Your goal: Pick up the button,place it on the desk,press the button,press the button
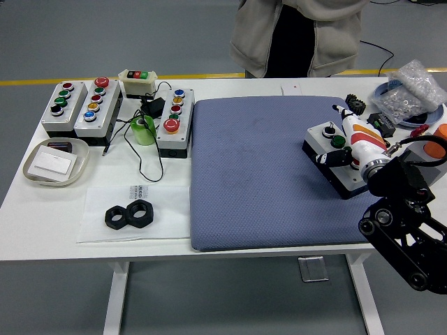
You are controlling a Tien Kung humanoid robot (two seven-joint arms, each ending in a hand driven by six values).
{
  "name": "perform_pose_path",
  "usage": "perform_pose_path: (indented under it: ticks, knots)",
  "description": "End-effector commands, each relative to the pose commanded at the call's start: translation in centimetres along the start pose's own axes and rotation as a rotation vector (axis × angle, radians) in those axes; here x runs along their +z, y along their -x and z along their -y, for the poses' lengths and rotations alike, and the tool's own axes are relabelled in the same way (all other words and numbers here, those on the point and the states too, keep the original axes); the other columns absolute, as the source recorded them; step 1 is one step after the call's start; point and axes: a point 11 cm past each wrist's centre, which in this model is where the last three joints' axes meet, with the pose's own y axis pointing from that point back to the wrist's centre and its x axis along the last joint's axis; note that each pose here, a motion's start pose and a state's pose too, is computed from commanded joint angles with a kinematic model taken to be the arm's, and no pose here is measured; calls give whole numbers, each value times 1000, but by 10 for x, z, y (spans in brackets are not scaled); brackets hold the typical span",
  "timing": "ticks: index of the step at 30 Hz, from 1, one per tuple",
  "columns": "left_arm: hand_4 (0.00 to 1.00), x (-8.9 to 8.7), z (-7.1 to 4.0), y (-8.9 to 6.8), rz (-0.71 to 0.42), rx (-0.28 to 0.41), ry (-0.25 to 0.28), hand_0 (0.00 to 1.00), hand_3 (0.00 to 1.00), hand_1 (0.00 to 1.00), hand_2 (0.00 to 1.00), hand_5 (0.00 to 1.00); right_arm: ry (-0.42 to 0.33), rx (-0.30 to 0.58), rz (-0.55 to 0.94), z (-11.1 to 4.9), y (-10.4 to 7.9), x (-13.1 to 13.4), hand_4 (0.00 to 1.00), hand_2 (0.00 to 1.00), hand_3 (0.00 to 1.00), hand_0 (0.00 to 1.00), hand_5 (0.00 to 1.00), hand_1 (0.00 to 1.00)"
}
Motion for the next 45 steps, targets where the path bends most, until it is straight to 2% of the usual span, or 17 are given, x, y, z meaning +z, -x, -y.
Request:
perform_pose_path:
  ticks: [7,15,16,21,22,27,28,39,40,45]
  knots:
    - [644,-1,0,0,-1,3,-2,710,831,825,877,998,74,-14,-27,12,8,15,986,972,969,982,179,878]
    - [644,-2,0,0,1,3,-5,711,830,824,877,998,122,-27,-46,21,11,23,987,953,955,974,178,864]
    - [646,-2,0,0,1,3,-5,711,830,824,877,998,126,-26,-48,22,11,24,983,884,917,953,177,804]
    - [646,-1,0,-1,2,3,-4,711,830,824,877,998,149,-18,-76,29,7,28,983,884,917,953,177,804]
    - [647,-1,0,-1,2,4,-4,711,830,824,877,998,151,-18,-79,29,6,28,983,771,884,921,176,720]
    - [647,-2,0,-1,5,4,-6,711,830,824,877,998,173,-31,-108,34,6,33,983,771,884,921,176,720]
    - [646,-2,0,-1,5,5,-6,711,830,825,878,998,178,-36,-117,35,6,34,982,688,847,885,172,662]
    - [647,-3,0,-1,10,6,-9,711,830,825,879,998,192,-77,-173,36,13,43,983,662,834,854,174,629]
    - [644,-3,0,-2,10,6,-9,710,831,825,880,998,192,-72,-178,36,12,43,982,582,753,524,168,516]
    - [644,-3,0,-2,8,6,-9,710,831,825,880,998,185,-44,-193,36,8,42,982,582,753,524,168,516]
